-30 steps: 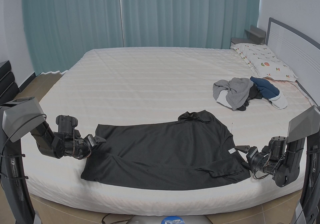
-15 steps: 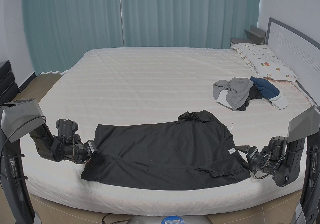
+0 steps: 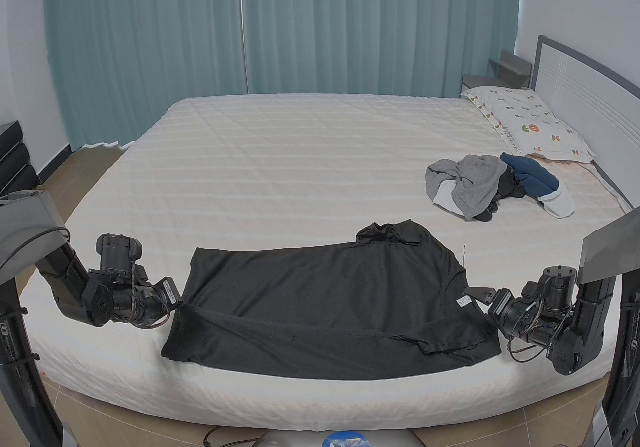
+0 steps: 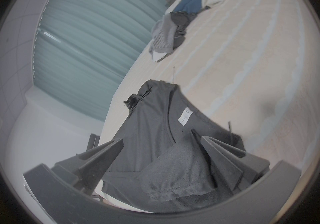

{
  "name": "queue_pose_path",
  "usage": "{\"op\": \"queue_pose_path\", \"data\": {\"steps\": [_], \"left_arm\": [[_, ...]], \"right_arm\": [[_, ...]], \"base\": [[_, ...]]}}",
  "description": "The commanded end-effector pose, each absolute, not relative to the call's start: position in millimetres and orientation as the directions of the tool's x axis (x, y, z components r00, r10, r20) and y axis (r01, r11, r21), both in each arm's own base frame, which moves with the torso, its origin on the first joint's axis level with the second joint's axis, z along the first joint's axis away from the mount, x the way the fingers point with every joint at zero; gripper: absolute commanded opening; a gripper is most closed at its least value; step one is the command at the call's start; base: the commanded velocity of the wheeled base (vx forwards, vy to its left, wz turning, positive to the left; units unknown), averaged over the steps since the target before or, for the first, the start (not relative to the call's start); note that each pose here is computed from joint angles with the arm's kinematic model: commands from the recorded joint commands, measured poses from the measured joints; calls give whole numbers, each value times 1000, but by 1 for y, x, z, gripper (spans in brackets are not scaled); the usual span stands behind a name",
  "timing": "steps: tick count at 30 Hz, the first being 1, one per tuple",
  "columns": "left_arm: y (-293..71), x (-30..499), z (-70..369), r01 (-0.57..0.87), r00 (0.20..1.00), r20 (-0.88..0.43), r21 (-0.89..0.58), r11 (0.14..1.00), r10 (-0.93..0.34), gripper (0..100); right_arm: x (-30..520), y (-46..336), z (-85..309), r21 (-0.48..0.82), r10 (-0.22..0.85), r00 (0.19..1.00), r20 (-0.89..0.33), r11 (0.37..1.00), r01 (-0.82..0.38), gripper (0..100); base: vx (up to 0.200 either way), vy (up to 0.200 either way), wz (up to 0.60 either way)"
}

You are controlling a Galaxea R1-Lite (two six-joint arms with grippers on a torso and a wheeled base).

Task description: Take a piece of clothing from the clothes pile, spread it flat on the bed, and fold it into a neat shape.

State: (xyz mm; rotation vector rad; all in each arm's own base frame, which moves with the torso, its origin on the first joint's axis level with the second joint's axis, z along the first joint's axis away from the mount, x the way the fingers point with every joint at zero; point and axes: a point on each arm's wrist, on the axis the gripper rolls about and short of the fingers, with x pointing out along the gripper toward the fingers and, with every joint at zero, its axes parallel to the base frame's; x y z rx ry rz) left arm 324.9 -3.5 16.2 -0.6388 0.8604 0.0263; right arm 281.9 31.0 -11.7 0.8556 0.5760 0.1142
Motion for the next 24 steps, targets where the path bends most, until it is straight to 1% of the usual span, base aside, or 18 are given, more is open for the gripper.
{"op": "queue_pose_path", "data": {"steps": [1, 4, 6, 11, 12, 14, 16, 20, 24], "left_arm": [[-3, 316, 27, -270, 680, -702, -510, 816, -213, 0], [-3, 315, 28, -270, 680, -701, -512, 815, -215, 0], [-3, 314, 27, -272, 677, -704, -511, 815, -215, 0], [-5, 312, 25, -271, 669, -709, -509, 817, -221, 0], [-5, 312, 25, -273, 667, -712, -508, 817, -219, 0], [-5, 312, 25, -273, 667, -712, -508, 817, -219, 0], [-5, 312, 24, -275, 665, -714, -507, 817, -219, 0], [-5, 312, 23, -276, 663, -716, -506, 817, -219, 0], [-5, 312, 23, -277, 662, -717, -506, 817, -219, 0]], "right_arm": [[281, 38, -7, 718, 340, 841, -421, 692, 80, 100], [281, 38, -8, 680, 346, 835, -427, 731, 45, 100], [283, 38, -10, 670, 348, 829, -438, 741, 43, 100], [296, 40, -19, 660, 347, 810, -472, 748, 63, 100], [305, 38, -23, 648, 343, 801, -491, 758, 72, 100], [310, 39, -25, 647, 357, 788, -502, 760, 68, 100], [313, 40, -27, 656, 384, 770, -509, 752, 59, 100], [320, 40, -36, 658, 392, 757, -523, 751, 66, 100], [319, 40, -47, 639, 394, 736, -551, 766, 68, 100]], "base": [[0, 0, 0], [0, 0, 0], [0, 0, 0], [0, 0, 0], [0, 0, 0], [0, 0, 0], [0, 0, 0], [0, 0, 0], [0, 0, 0]]}}
